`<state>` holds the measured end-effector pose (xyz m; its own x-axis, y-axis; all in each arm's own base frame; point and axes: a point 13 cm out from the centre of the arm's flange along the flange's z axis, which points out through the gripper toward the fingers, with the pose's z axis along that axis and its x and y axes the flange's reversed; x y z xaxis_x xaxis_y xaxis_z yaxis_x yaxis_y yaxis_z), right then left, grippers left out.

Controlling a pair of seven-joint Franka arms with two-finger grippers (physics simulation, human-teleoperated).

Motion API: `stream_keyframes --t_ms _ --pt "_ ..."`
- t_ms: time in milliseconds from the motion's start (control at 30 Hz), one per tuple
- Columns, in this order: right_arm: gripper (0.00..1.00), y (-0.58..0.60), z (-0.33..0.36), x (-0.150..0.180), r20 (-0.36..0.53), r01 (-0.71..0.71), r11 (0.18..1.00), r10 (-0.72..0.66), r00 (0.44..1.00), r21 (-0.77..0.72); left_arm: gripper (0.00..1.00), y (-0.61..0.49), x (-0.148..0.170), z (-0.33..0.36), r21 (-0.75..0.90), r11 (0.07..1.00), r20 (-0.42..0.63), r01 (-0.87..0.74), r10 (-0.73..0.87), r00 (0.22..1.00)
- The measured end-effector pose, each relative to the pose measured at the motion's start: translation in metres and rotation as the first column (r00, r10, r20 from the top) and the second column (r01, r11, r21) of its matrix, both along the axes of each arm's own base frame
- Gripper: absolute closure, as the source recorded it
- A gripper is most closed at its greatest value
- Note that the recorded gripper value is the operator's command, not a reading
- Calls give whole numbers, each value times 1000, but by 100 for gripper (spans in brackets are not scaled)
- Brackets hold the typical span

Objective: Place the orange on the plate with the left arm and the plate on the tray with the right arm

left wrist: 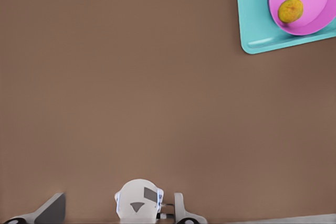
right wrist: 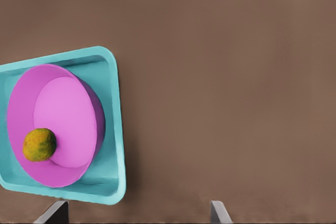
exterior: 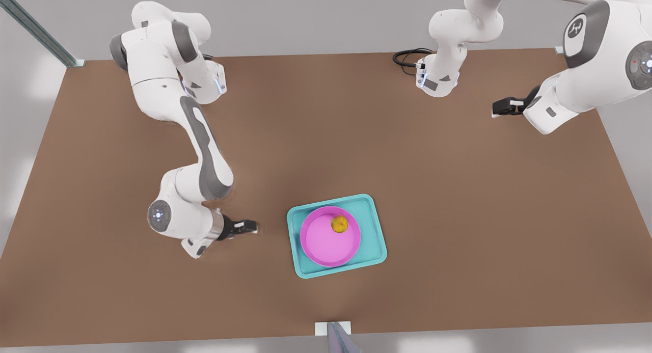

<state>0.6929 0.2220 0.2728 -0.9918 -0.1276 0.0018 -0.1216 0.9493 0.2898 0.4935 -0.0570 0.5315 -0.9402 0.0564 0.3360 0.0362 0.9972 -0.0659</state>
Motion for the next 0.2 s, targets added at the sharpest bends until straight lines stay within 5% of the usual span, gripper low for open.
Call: stream_keyframes --t_ms 100,200 --pt "0 -115 200 -49 154 -5 976 40 987 -219 0 1 13 -1 2 1000 12 -3 3 1000" --pt "0 -169 259 -107 139 7 939 44 989 -344 0 10 25 -5 7 1000 33 -23 23 999"
